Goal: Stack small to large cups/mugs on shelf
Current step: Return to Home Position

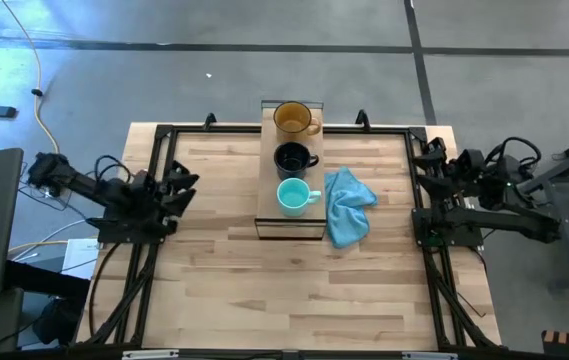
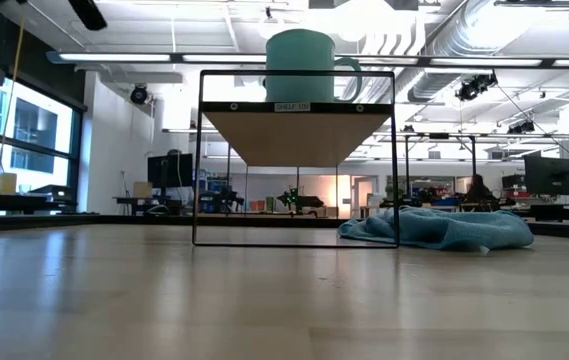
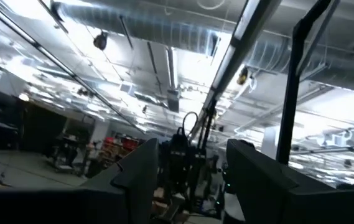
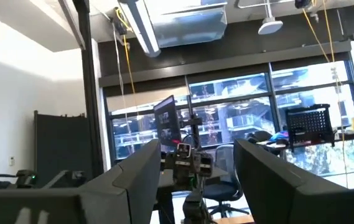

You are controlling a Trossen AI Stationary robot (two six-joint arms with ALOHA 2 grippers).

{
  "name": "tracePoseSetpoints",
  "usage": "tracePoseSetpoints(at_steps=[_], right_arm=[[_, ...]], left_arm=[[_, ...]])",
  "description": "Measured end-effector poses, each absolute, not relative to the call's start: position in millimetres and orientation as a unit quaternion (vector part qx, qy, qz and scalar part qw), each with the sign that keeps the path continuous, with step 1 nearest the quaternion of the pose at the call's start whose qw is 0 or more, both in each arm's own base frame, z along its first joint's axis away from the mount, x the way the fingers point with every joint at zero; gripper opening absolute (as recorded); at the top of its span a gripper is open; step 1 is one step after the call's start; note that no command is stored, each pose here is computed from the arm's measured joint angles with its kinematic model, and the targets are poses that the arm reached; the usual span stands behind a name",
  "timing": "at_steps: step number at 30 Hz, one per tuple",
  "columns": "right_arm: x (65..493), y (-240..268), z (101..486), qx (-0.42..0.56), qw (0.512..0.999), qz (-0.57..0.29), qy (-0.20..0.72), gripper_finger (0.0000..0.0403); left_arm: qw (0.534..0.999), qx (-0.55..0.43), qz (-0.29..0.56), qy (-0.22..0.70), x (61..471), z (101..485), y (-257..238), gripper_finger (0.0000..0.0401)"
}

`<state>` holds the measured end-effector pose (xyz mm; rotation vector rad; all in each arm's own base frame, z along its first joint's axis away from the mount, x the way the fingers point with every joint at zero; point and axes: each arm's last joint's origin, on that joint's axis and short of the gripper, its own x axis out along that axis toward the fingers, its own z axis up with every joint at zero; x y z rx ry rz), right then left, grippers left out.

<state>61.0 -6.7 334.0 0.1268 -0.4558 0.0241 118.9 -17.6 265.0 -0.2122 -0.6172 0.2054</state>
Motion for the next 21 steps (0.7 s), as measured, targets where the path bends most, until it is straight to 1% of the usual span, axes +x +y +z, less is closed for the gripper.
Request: tracePoseSetpoints(at_steps=[6, 12, 15, 21], right_arm=[[68, -8, 332, 0.077, 0.975, 0.011, -0.209, 0.0195], [71, -9, 328, 0.093, 0.978, 0.011, -0.186, 0.0195], [71, -9, 328, 0.094, 0.978, 0.011, -0.184, 0.0195], [71, -9, 328, 0.093, 0.978, 0.011, -0.185, 0.0195]], left_arm=[[0.948, -0.108, 0.091, -0.285, 133, 257, 3, 0.0179], [0.966, -0.147, 0.087, -0.195, 138, 241, 16, 0.0179], [0.971, -0.159, 0.091, -0.155, 135, 234, 16, 0.0179], [0.970, -0.178, 0.112, -0.118, 118, 229, 15, 0.0179]])
